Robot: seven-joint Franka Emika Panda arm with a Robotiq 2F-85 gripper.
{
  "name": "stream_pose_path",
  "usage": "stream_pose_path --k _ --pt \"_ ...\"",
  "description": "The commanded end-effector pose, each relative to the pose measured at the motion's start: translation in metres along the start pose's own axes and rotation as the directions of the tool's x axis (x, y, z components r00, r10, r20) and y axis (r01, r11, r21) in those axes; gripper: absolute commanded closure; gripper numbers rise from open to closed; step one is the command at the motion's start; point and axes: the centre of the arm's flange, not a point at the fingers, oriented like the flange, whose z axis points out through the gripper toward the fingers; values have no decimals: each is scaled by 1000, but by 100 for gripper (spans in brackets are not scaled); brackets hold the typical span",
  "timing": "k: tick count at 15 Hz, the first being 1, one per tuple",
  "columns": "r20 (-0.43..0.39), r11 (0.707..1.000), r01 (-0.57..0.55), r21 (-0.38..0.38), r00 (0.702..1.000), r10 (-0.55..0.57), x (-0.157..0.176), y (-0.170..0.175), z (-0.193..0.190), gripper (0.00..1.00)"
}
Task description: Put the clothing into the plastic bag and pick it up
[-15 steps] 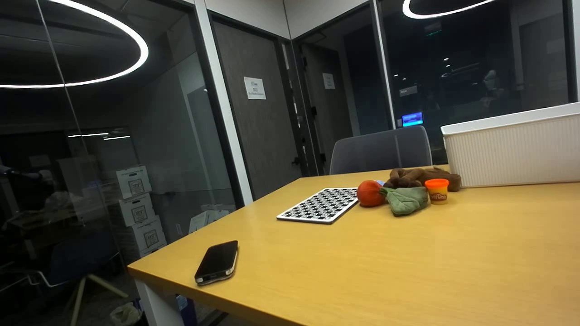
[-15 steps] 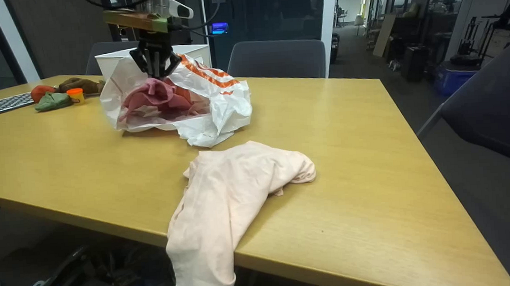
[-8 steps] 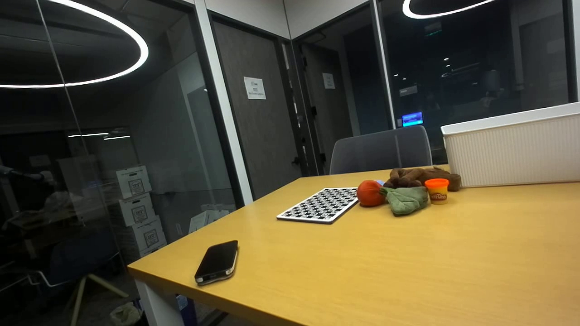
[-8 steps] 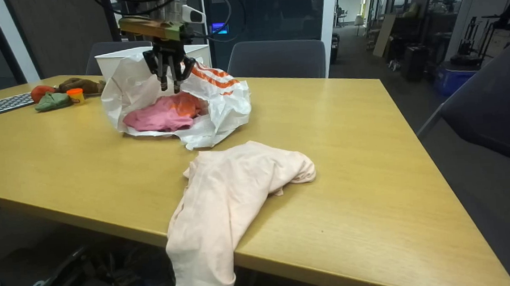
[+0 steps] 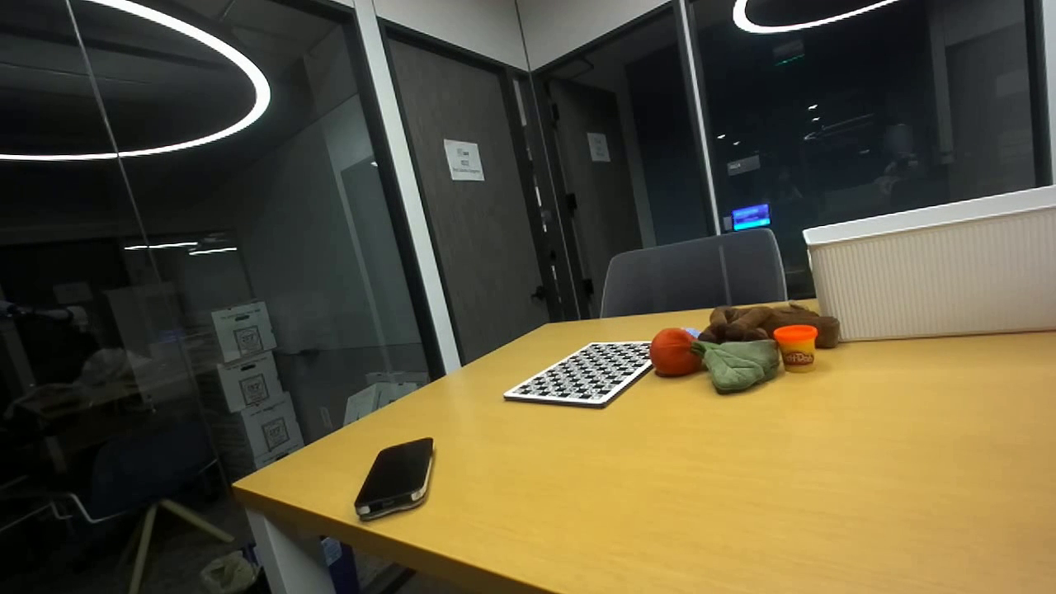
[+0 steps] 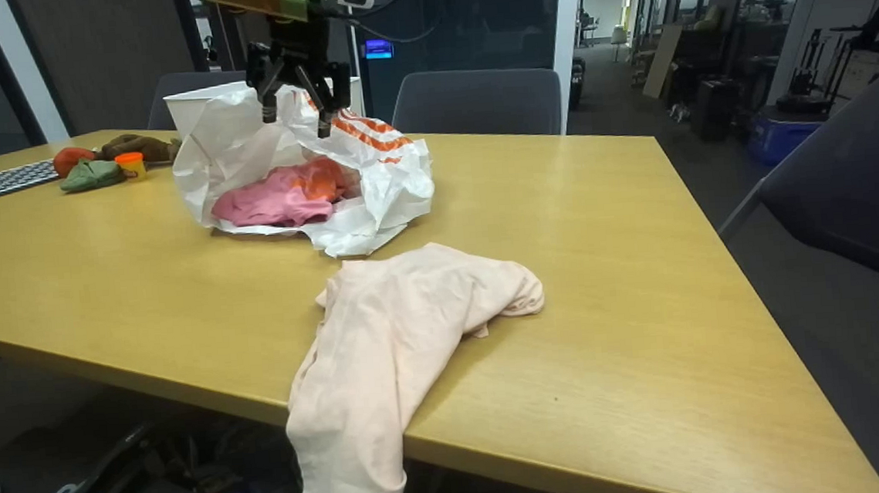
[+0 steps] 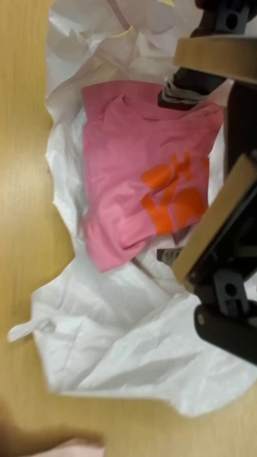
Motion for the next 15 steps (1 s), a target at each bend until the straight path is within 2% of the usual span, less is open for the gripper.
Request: stream_pose_path --k 1,5,9,13,15 --pt "33 985 -167 -32 985 168 -55 49 -16 0" --pt "47 940 -333 -71 940 337 -110 107 2 0" --pt "58 870 -480 -116 871 488 -161 153 33 0" --pt "30 813 -567 -131 817 575 -178 184 73 0" --pt "0 801 -586 -127 807 590 -180 195 88 0"
